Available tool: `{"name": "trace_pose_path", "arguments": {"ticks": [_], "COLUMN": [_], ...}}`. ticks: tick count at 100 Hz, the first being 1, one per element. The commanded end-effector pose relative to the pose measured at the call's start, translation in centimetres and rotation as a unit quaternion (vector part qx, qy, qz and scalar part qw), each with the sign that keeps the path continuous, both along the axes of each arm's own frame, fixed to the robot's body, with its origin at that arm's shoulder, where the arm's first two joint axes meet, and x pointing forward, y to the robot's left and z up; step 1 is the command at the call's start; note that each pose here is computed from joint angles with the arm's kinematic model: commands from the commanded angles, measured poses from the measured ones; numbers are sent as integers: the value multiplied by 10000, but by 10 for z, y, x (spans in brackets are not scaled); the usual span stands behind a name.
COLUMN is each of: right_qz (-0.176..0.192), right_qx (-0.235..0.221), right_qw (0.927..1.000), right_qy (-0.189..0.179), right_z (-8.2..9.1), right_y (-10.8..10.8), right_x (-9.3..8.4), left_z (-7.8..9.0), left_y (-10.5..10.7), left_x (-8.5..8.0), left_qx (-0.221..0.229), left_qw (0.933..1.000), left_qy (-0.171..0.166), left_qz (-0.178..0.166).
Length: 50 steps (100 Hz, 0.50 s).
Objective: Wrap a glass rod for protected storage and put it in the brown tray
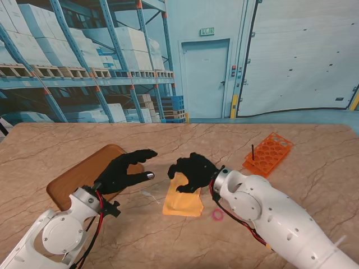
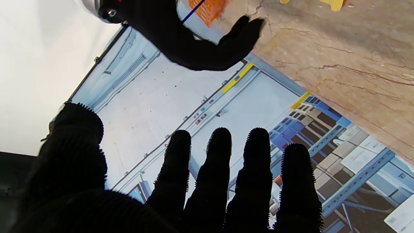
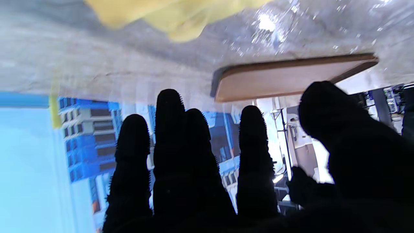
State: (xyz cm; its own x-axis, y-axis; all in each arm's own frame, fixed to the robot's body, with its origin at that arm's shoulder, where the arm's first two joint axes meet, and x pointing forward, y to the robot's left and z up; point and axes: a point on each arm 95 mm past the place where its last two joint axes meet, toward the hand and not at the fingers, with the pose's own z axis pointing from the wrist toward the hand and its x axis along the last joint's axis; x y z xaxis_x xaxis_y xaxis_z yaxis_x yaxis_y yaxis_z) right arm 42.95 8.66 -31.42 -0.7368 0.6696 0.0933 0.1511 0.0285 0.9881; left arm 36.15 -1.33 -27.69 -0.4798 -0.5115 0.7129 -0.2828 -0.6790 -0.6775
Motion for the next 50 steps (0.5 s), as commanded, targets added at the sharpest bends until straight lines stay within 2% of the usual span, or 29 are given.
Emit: {"name": "trace_pose_path", "arguments": {"ticks": [1, 22, 34, 50], "right_qz": [-25, -576, -942, -1501], "right_qx": [-32, -152, -277, -337], "right_qw": [9997, 9925, 9844, 9726], "right_qy": [-226, -1065, -1457, -1744], "right_z": [11, 40, 52, 62], "right_y": [-9, -59, -92, -133], "right_x": [0, 6, 8, 8], "left_z": [0, 1, 0, 0], "left_y": [-3, -4, -5, -7], "left_x": [-2, -2, -2, -1], "left_qx": [-10, -3, 4, -11], "left_qw": [10000, 10000, 10000, 9999], "left_qy": [29, 39, 55, 100], "left_qz": [-28, -32, -33, -32]}}
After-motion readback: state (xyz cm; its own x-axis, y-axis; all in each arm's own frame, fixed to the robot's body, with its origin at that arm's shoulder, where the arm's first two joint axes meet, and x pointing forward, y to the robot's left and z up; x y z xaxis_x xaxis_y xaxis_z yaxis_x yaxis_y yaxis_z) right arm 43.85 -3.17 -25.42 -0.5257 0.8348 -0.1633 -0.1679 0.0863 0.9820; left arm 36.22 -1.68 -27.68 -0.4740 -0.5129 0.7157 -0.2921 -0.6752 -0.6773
